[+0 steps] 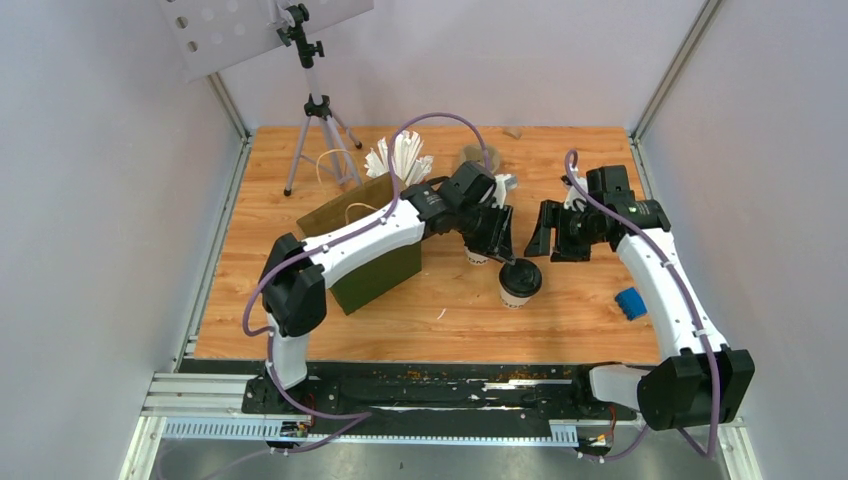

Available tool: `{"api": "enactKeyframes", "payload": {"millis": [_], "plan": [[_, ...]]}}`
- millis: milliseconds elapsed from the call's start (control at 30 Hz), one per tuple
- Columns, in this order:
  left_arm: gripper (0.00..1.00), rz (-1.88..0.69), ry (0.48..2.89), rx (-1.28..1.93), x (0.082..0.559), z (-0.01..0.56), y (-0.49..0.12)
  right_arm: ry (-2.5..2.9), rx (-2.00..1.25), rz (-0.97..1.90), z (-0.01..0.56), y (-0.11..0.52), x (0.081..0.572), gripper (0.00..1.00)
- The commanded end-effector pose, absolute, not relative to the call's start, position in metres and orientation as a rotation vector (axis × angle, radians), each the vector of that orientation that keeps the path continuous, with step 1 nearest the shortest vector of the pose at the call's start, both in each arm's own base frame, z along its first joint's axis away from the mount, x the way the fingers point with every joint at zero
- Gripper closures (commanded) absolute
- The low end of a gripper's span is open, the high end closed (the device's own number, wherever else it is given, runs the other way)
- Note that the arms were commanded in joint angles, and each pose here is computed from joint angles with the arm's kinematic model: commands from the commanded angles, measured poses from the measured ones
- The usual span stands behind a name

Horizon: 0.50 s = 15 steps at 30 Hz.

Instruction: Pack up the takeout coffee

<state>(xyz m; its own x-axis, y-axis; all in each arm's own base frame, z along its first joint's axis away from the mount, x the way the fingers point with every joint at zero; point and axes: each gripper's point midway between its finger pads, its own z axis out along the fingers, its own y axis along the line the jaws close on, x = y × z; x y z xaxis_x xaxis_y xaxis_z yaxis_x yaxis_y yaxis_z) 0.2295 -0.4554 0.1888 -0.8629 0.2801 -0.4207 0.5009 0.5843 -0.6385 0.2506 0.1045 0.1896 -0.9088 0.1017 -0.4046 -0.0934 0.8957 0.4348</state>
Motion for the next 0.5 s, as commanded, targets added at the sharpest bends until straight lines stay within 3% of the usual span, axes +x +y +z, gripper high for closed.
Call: {"api": "enactKeyframes", "payload": {"millis": [0,267,467], "plan": [[0.61,-1.085,2.414,0.630,0.237,0.237,-0.432,2.608,-0.108,0.566,0.194,0.099,0.247,0.33],[0.54,-0.831,2.267,0.597,0.254,0.293,-0.376,2.558,-0.344,0.453,0.184,0.111,0.248,0.15],[0.53,-0.698,2.169,0.509,0.256,0.327,-0.329,2.519,-0.524,0.372,0.177,0.114,0.250,0.14]]}}
